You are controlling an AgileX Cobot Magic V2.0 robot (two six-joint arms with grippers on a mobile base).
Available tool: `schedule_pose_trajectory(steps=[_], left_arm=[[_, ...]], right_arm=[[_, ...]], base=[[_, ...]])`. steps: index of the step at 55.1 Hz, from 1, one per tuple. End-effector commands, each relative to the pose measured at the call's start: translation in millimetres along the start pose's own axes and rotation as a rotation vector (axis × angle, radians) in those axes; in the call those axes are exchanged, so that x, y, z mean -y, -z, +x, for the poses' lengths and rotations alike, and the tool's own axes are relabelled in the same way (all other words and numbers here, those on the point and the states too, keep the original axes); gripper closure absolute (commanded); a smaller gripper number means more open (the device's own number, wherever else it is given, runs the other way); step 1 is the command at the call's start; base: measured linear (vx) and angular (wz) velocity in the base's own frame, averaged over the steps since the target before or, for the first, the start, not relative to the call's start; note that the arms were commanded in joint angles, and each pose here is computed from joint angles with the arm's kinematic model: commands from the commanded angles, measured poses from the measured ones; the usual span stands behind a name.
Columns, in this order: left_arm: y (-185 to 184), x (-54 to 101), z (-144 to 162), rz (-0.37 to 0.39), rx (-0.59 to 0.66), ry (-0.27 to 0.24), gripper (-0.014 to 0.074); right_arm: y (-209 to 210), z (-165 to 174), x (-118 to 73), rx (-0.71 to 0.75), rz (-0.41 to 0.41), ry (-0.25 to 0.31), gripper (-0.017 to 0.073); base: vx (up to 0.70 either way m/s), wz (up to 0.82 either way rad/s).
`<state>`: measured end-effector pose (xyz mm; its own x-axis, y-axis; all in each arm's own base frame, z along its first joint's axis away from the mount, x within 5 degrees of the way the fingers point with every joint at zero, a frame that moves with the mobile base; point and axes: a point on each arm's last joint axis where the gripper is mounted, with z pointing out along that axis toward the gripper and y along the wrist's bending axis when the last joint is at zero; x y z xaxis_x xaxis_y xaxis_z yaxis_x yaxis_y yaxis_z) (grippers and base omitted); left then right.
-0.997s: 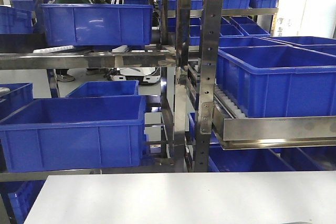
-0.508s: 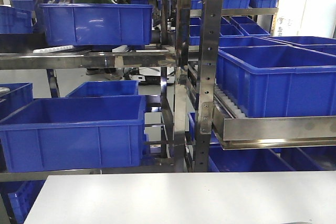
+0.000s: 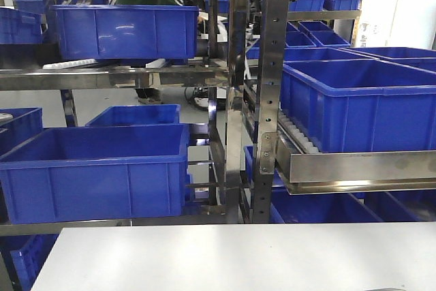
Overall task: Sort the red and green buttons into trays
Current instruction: 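Grasp the green-capped push button with the left gripper and lift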
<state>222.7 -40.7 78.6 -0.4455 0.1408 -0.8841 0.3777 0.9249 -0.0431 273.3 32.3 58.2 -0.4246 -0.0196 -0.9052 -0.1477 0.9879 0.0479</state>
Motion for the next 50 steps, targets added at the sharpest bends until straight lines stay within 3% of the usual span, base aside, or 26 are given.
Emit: schedule_pose_trajectory(steps=[1, 13, 18, 27, 32, 43, 50], left_arm=[[-3, 1.0, -30, 0.026, 0.281, -0.041, 0.0060], [-21, -1.6, -42, 0.071, 0.330, -0.074, 0.0060], [-28, 0.4, -45, 0.124, 0.344, -0.087, 0.0060], [-43, -0.5, -47, 0.178, 0.352, -0.047, 0.0092], [-46, -1.8, -49, 0.184, 0.356, -0.016, 0.0181], [-45, -2.2, -52, 0.184, 0.368, 0.005, 0.0602], [-40, -2.2, -62, 0.197, 0.392, 0.073, 0.0600]], right_arm=[[3, -27, 1.0, 0.212, -0.001, 0.005, 0.0564], [3, -26, 0.9, 0.197, -0.001, 0.002, 0.0564], [3, -25, 1.1, 0.187, 0.000, 0.002, 0.0564], [3, -25, 1.3, 0.185, 0.003, 0.001, 0.0563], [3, -25, 1.3, 0.185, 0.003, 0.001, 0.0563], [3, -25, 1.3, 0.185, 0.003, 0.001, 0.0563], [4, -28, -0.5, 0.206, -0.016, 0.004, 0.0564]], base=[[0.00, 0.00], [0.00, 0.00], [0.00, 0.00], [0.00, 0.00], [0.00, 0.00], [0.00, 0.00], [0.00, 0.00]])
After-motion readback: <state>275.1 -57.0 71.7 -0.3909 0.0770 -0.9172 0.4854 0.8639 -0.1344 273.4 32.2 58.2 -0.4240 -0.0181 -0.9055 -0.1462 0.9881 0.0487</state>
